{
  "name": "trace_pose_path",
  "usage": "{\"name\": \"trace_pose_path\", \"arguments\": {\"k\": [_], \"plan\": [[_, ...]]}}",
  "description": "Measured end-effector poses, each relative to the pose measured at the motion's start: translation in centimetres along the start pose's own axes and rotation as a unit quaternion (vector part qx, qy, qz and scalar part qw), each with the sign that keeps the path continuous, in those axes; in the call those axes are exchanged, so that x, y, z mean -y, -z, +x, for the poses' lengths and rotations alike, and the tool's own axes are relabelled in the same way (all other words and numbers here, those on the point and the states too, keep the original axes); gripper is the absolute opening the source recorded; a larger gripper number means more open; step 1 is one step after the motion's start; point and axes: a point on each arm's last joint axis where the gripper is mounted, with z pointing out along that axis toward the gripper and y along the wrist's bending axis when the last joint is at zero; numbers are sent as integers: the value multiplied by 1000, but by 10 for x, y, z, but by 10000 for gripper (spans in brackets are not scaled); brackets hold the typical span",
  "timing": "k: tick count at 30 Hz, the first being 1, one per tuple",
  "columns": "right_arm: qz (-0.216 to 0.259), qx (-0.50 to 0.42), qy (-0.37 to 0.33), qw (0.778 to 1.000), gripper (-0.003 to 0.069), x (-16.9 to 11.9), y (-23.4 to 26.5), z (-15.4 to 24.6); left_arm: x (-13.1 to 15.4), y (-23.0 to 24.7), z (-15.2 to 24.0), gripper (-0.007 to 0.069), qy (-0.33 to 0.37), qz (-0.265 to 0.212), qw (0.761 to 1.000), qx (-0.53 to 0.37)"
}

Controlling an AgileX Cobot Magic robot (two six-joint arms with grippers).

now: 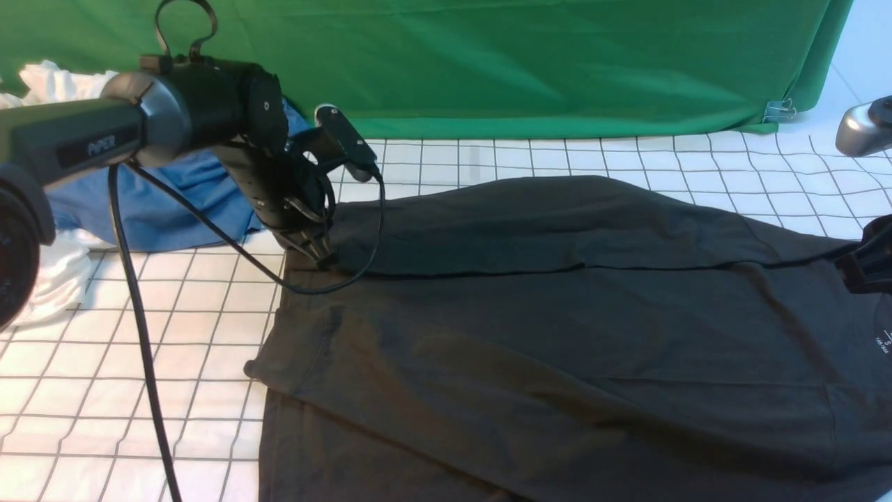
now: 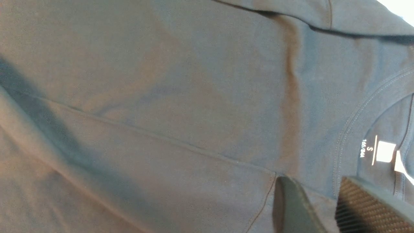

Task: Fold a long-sleeved shirt over a white checkered tablecloth.
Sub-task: 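Grab the top left corner of the dark shirt with the left gripper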

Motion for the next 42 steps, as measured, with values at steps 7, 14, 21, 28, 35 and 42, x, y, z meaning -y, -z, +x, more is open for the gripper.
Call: {"name": "trace_pose_path", "arguments": {"k": [7, 14, 21, 28, 35, 42], "plan": [[0, 1, 0, 1000, 248, 0, 0, 0, 6, 17, 4, 126, 6, 32, 999, -29], [1, 4, 0, 1000, 248, 0, 0, -1, 3, 8, -3, 481, -37, 14, 999, 10], [2, 6, 0, 1000, 248, 0, 0, -1, 1, -16, -2, 501, -32, 6, 999, 17], [2, 6, 0, 1000, 248, 0, 0, -1, -5, -17, -6, 293, -19, -23, 999, 40], [2, 6, -1, 1000, 248, 0, 0, -1, -5, -16, -6, 23, -18, -23, 999, 40], [2, 6, -1, 1000, 248, 0, 0, -1, -4, 8, -9, 13, -20, -13, 999, 36]]}}
